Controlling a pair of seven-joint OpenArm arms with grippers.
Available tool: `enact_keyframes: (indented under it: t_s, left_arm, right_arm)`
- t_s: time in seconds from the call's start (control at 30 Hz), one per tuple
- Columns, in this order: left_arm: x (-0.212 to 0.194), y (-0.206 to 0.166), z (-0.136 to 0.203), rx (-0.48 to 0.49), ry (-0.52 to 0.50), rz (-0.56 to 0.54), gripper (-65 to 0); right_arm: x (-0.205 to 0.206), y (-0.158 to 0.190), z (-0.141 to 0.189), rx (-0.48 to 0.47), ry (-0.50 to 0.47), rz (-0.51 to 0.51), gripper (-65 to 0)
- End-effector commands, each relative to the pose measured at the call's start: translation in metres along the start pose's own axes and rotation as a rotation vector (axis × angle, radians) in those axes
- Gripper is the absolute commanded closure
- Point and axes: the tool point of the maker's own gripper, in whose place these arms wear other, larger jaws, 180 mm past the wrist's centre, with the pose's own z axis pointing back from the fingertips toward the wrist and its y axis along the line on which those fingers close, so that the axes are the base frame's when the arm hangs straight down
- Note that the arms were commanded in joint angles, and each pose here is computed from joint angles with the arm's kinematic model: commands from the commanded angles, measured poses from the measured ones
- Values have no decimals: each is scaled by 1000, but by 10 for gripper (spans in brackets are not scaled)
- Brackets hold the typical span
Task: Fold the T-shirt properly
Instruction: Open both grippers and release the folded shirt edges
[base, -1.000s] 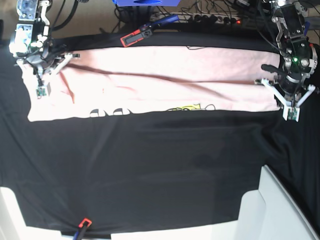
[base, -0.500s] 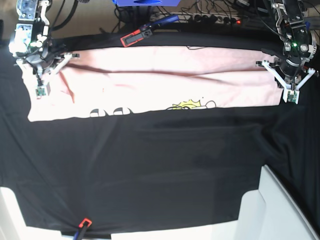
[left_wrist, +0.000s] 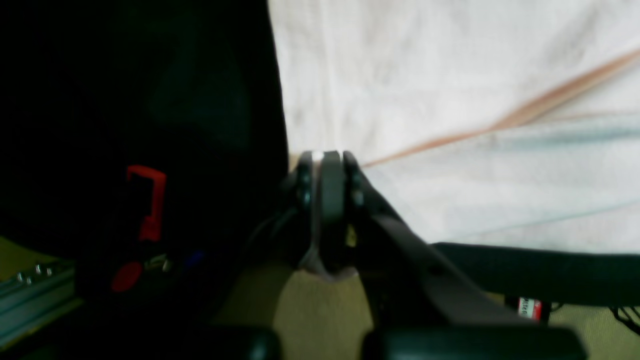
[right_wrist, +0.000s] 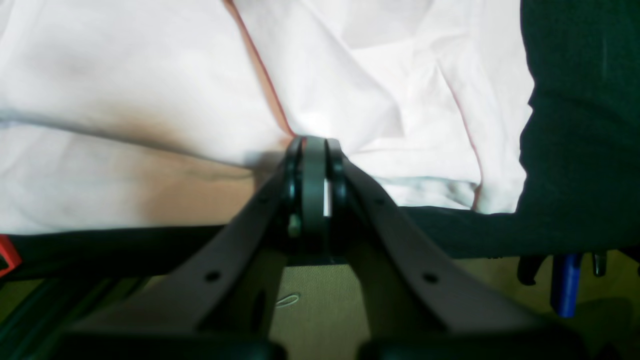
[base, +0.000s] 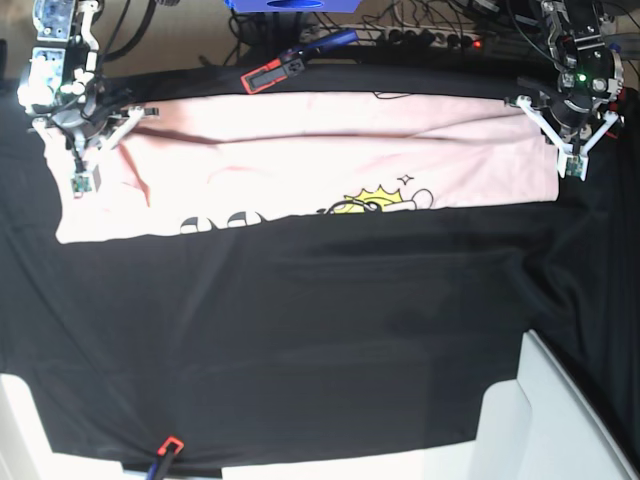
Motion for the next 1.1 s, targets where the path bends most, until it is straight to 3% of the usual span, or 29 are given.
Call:
enact_keyframes:
  t_s: [0.0, 0.13, 0.47, 0.7, 1.07]
  left_arm:
    - [8, 10, 1, 30, -33, -3, 0]
    - [13, 18, -4, 70, -42, 40, 0]
    - [41, 17, -13, 69, -94, 67, 0]
    - [35, 14, -15, 60, -76, 67, 0]
    - [27, 12, -19, 52, -54, 74, 0]
  right_arm:
    - [9, -6, 4, -16, -33, 2, -3]
    - [9, -9, 4, -21, -32, 5, -3]
    - [9, -11, 4, -26, -28, 6, -3]
    - [9, -41, 6, -90, -28, -21, -3]
    - [-10, -37, -13, -65, 39, -36, -3]
